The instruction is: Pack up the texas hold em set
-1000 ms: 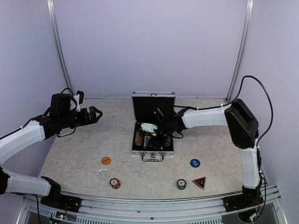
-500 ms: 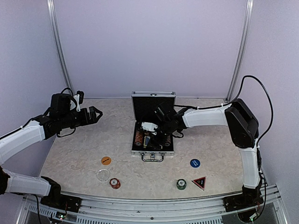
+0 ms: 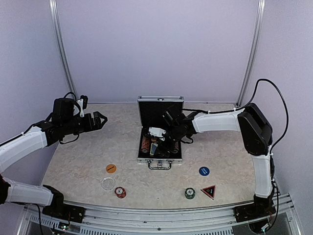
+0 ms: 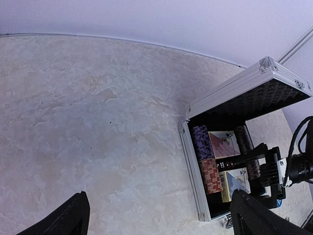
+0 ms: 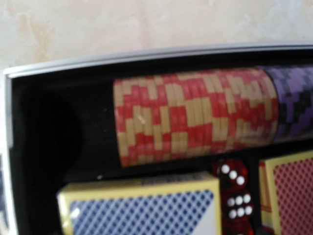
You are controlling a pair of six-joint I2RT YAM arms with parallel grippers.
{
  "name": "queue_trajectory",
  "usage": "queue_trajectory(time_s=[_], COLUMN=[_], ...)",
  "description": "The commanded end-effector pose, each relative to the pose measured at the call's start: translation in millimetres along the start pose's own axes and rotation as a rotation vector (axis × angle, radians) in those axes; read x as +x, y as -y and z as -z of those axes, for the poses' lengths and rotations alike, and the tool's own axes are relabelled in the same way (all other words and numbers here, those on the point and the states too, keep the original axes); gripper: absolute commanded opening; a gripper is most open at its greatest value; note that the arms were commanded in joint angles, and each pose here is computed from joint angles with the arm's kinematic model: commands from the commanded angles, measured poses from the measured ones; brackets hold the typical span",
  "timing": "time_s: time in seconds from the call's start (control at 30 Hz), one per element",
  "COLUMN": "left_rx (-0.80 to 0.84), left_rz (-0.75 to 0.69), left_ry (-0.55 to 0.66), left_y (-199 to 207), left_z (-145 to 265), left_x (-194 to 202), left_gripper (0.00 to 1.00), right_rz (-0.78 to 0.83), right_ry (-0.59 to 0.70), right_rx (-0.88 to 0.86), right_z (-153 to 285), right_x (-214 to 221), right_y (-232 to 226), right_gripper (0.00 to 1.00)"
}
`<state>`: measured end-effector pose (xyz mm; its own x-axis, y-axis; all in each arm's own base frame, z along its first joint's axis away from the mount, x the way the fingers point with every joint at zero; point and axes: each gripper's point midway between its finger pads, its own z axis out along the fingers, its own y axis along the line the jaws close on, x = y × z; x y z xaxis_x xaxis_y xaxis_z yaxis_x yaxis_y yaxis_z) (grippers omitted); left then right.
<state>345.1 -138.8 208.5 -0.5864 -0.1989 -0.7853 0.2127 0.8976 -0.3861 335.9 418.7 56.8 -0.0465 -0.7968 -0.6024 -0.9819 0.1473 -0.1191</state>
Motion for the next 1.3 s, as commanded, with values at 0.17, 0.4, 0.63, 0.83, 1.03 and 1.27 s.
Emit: queue_trajectory(time_s=[0.17,0.4,0.63,0.83,1.03,1.27], left_rx=[-0.015,-0.013,-0.014,-0.011,-0.010,-0.013], left_rz=[-0.004,-0.003,0.000,0.004,0.007,0.008], left_ry=[0.012,0.011,0.008,0.010,0.010,0.009], left_y=[-6,-6,-7,-7,-8,-9], left_z=[1,0,0,0,0,0], left_x=[-2,-2,-1,-2,-2,-2], left_gripper=[0.99,0.99,0.99,0.99,0.99,0.99], right_rz=[0.023,-0.007,-0.069,-0.076,-0.064,-0.033], right_ry=[0.019,-0.017,-0.053,-0.032,-0.048,-0.073], right_rx=[-0.037,0.123,0.226,0.217,0.229,0.203], right_z=[36,28,11,6,-3,-14], right_x=[-17,-14,-14,-19,-19,-17], right_y=[-14,17,45,46,46,39], right_gripper=[0.87,0.85,0.70,0.45,0.14,0.06])
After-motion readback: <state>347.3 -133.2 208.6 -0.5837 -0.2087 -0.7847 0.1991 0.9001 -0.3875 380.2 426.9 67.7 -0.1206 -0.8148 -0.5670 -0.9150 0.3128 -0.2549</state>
